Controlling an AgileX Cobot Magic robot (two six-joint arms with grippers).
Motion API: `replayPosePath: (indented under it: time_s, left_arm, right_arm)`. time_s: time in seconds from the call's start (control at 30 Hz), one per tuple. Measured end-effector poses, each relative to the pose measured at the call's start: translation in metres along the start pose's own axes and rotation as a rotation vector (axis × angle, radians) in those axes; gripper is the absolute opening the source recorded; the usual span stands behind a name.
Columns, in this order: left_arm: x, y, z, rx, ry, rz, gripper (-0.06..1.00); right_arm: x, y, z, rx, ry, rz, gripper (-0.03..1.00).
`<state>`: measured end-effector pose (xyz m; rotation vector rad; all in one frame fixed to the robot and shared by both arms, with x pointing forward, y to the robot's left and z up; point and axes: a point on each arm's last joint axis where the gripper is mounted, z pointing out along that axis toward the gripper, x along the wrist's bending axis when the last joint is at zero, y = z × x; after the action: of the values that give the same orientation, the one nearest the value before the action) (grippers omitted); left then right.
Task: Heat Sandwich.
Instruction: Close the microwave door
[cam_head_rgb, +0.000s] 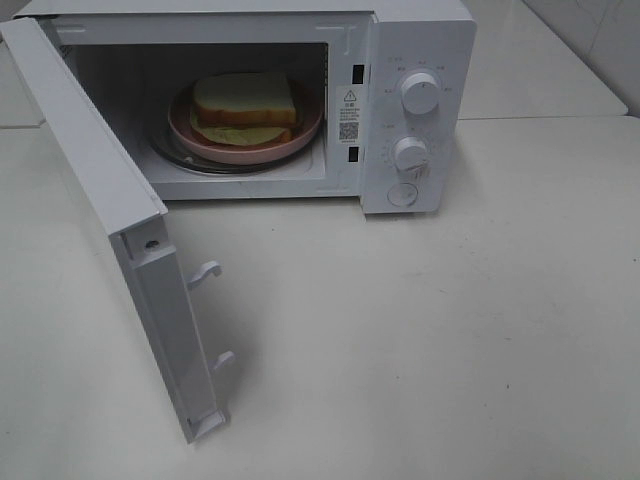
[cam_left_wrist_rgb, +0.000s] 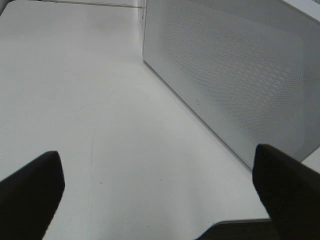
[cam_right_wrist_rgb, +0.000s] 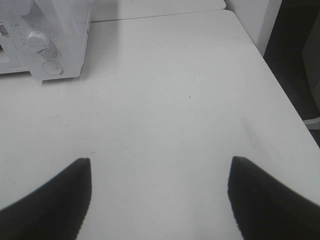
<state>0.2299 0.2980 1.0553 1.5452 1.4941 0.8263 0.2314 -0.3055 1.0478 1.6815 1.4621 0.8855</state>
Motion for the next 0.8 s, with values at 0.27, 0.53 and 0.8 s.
replayPosePath:
  time_s: [0.27, 0.53, 0.8]
  left_arm:
    - [-0.001, 0.008, -0.004, -0.061, -0.008, -0.002, 0.94]
    - [-0.001, 0.026, 0.016, -0.016, 0.002, -0.006, 0.68]
    - [0.000, 0.043, 0.055, 0.028, 0.012, -0.014, 0.36]
  right_arm:
    - [0.000, 0.000, 0.000, 0.000, 0.000, 0.000, 0.74]
    - [0.000, 0.000, 0.000, 0.000, 0.000, 0.000, 0.73]
    - [0.000, 0.000, 0.000, 0.000, 0.000, 0.000, 0.73]
